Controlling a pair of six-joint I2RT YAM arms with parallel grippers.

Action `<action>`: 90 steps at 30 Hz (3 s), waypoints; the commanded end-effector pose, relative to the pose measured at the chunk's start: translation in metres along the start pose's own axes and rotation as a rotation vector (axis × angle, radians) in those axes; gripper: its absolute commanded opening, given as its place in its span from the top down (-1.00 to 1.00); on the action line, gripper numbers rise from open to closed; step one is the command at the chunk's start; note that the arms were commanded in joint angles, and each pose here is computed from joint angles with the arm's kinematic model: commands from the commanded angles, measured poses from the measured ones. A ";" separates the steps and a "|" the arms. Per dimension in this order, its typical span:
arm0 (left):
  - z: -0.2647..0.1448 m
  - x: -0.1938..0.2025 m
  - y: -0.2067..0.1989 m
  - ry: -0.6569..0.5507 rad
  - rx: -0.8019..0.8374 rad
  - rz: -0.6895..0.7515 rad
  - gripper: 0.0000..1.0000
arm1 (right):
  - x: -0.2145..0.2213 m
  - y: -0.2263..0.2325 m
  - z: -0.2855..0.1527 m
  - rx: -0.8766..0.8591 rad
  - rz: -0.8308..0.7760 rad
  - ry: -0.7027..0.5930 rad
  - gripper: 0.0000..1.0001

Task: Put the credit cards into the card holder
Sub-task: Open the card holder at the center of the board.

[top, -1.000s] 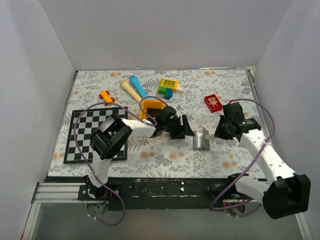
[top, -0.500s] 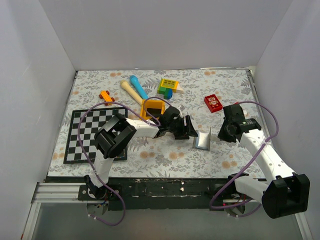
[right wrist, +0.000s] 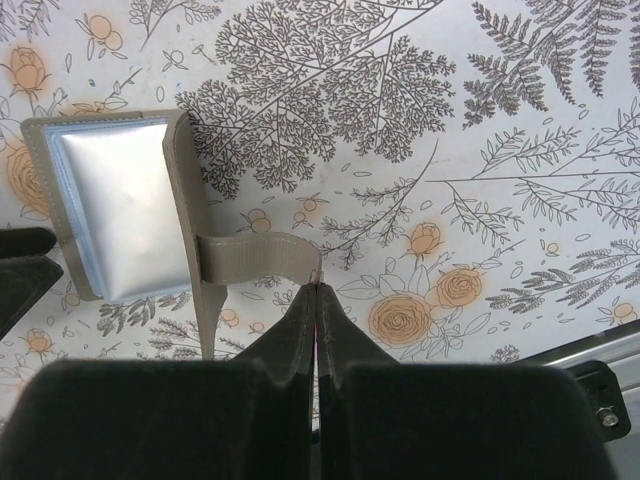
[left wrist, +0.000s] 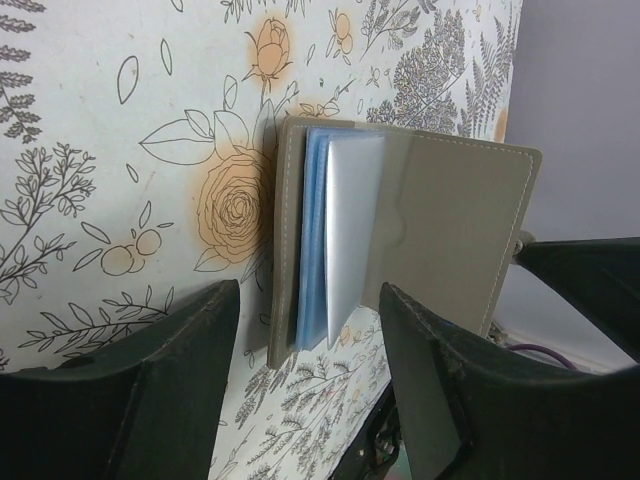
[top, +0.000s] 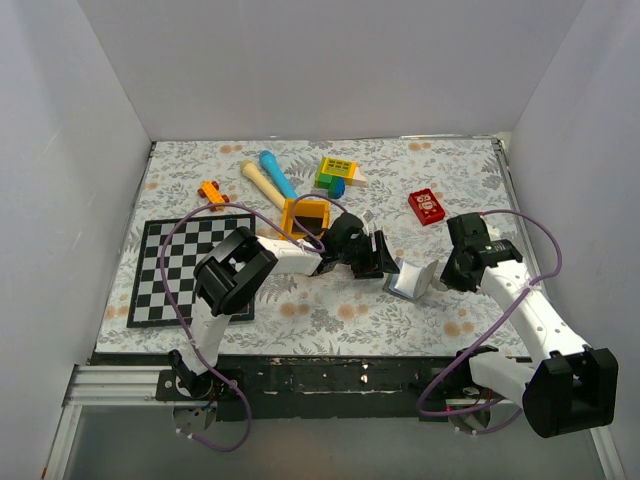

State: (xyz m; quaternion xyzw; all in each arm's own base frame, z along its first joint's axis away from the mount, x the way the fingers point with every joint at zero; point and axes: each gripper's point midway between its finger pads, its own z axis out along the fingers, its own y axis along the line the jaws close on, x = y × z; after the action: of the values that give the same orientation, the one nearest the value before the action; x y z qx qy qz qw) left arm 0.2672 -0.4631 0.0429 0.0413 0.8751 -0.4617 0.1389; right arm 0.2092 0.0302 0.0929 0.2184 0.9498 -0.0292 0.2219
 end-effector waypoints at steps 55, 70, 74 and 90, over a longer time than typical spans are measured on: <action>-0.055 -0.036 -0.049 -0.162 -0.042 0.191 1.00 | -0.009 0.042 -0.025 -0.293 -0.009 -0.048 -0.23; -0.052 -0.034 -0.046 -0.145 -0.064 0.236 1.00 | -0.014 0.084 -0.044 -0.549 -0.017 -0.082 -0.05; -0.053 -0.036 -0.047 -0.149 -0.068 0.252 1.00 | -0.018 0.092 -0.044 -0.600 -0.014 -0.105 0.15; -0.042 -0.023 -0.026 -0.103 -0.097 0.227 1.00 | -0.007 0.113 -0.002 -0.589 0.006 0.043 0.40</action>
State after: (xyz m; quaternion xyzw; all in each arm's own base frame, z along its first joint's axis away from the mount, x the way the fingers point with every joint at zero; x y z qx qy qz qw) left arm 0.2761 -0.4358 0.0768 0.1013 0.8870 -0.3891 0.2271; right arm 0.2495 0.1194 0.1011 0.1476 0.9311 0.2232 0.2479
